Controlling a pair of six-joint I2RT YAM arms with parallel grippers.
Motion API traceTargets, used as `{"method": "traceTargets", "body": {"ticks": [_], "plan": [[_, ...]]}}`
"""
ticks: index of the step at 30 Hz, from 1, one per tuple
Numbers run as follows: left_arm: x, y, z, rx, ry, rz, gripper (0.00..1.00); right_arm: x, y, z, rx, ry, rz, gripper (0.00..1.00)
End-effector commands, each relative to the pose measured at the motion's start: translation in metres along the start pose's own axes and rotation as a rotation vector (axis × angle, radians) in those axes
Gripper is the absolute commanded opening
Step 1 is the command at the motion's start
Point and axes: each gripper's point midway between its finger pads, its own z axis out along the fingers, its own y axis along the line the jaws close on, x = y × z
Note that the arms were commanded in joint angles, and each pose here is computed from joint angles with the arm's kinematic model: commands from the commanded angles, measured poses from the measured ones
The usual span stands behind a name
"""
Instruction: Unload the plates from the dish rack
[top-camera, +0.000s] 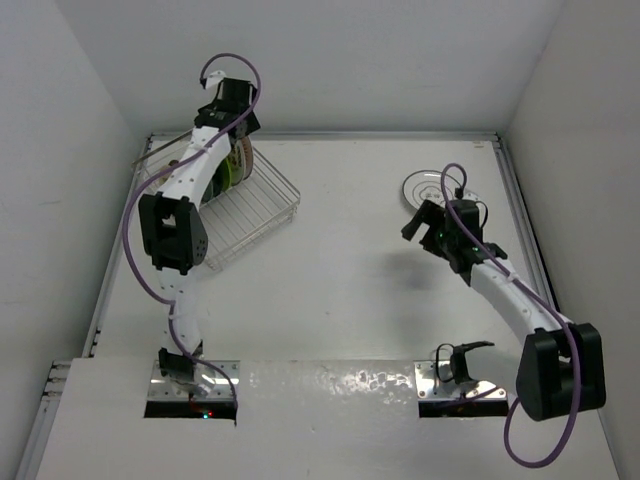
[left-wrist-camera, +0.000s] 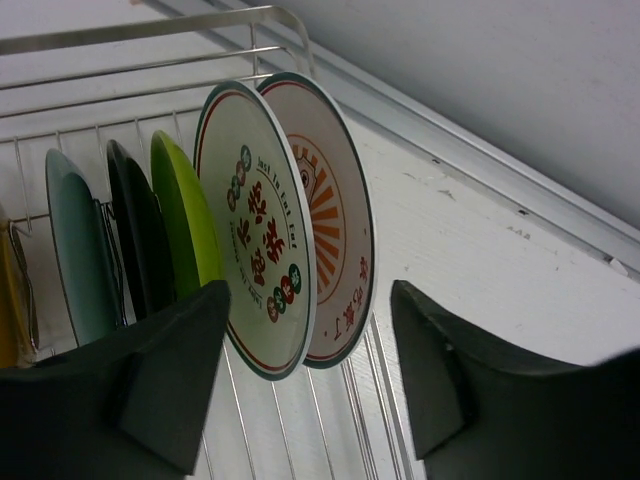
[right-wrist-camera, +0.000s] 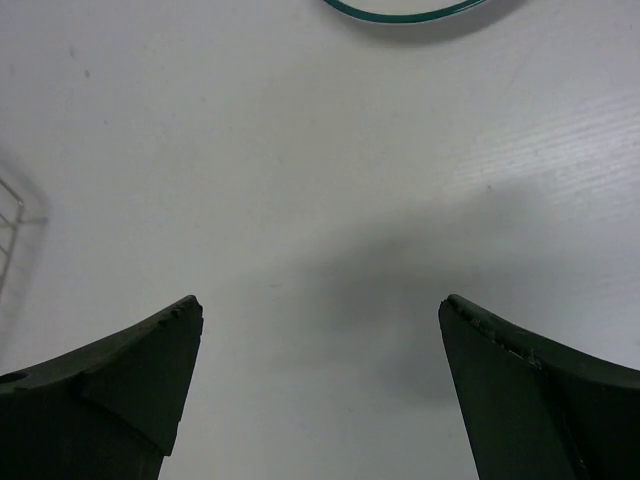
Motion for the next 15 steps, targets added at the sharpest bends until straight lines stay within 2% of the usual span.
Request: {"method": "traceTargets", "body": {"ticks": [1, 6, 8, 12, 15], "plan": [[-0.021, 0.004, 0.000, 0.003, -0.047, -0.056, 0.61, -0.002, 0.010, -0.010, -0.066, -0.037, -0.030, 0.99], [0.006, 0.008, 0.018, 0.001, -0.011, -0.070, 0.50, -0.007, 0.012, -0.016, -0.071, -0.054, -0.040, 0.99], [0.010, 0.010, 0.022, -0.007, -0.006, -0.069, 0.43, -0.007, 0.014, -0.017, -0.080, -0.050, -0.046, 0.99], [0.015, 0.012, 0.026, -0.005, 0.001, -0.071, 0.39, -0.008, 0.015, -0.017, -0.084, -0.055, -0.045, 0.99], [0.016, 0.015, 0.031, 0.003, 0.014, -0.079, 0.22, -0.009, 0.017, -0.017, -0.093, -0.056, -0.039, 0.99]]}}
